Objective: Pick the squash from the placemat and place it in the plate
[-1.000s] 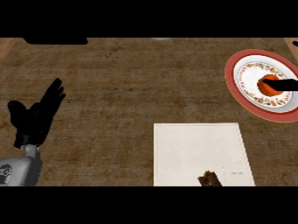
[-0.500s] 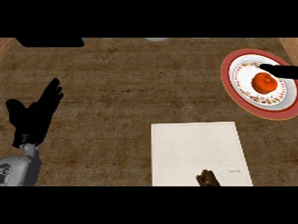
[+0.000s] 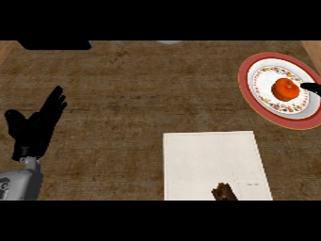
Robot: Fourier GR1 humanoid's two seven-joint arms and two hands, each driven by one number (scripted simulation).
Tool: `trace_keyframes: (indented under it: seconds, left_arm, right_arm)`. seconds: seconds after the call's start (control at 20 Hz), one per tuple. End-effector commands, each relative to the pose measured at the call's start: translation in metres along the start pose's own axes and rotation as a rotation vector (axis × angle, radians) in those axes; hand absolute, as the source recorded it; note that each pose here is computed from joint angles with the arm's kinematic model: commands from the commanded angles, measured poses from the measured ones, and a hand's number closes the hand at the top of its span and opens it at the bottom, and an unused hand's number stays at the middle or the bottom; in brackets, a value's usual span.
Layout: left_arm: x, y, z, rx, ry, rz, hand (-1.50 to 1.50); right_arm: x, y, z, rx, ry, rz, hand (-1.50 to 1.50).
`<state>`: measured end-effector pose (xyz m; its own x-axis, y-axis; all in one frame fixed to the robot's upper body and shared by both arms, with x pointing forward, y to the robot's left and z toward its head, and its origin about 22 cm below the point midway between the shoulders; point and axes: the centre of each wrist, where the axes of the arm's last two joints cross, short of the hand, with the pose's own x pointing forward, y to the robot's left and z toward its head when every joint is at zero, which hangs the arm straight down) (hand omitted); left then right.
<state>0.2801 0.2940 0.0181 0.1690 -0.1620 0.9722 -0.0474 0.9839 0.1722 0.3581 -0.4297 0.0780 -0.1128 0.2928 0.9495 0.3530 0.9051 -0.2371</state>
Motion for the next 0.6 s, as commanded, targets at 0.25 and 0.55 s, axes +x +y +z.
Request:
trace_keyframes:
  seconds: [0.25, 0.55]
  left_arm:
    - [0.0, -0.018, 0.002, 0.022, -0.017, -0.007, 0.0]
    - [0.006, -0.017, -0.013, -0.02, -0.004, 0.007, 0.0]
  right_arm:
    - [-0.027, -0.047, 0.027, -0.025, -0.032, 0.018, -1.5]
    - [-0.036, -0.07, 0.023, -0.056, 0.009, 0.04, -1.5]
